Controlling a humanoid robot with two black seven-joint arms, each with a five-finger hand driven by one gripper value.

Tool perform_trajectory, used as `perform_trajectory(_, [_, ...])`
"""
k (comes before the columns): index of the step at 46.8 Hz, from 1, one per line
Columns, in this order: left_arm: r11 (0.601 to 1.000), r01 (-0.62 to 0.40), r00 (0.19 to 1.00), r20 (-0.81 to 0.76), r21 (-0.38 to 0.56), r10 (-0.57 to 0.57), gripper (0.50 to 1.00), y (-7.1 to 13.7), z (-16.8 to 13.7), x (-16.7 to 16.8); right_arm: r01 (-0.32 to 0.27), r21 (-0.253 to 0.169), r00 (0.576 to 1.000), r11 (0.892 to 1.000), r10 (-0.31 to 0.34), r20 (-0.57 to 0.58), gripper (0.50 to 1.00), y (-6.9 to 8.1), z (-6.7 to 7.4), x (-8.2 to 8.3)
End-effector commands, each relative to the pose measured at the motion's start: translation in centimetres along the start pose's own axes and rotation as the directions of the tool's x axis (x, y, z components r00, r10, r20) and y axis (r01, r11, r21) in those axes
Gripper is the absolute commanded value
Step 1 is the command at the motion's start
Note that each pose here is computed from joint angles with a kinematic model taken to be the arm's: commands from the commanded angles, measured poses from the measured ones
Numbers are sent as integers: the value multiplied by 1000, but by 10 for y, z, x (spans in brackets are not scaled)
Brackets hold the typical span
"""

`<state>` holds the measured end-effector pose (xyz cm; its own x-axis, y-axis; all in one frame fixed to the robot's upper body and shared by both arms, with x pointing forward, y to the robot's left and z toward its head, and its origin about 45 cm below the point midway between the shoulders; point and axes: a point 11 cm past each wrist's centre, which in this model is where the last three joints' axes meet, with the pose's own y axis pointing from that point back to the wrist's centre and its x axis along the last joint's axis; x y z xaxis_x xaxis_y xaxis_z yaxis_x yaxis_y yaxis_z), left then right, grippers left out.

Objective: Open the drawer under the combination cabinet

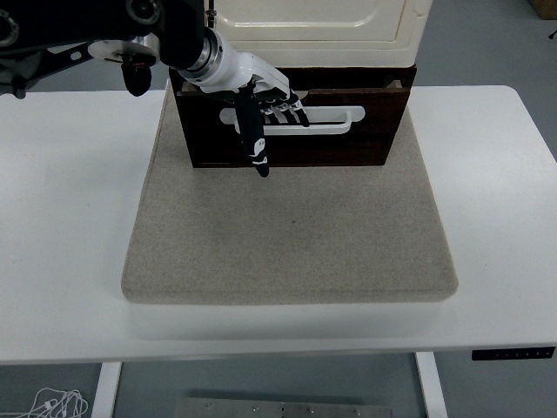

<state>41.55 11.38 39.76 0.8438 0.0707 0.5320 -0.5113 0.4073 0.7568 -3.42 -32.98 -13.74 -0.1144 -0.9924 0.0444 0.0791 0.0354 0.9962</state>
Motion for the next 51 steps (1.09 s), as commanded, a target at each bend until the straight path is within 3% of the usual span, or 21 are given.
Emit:
perform_trajectory(1, [1000, 8, 1000, 5, -4, -8, 1000, 1, 1, 0, 0, 0, 1000, 1000, 0, 0, 928, 0, 0, 0])
perform_trajectory(51, [992, 101, 994, 59, -80, -97, 1000, 25, 10, 0, 0, 0, 1000, 1000, 0, 1, 928, 0, 0, 0])
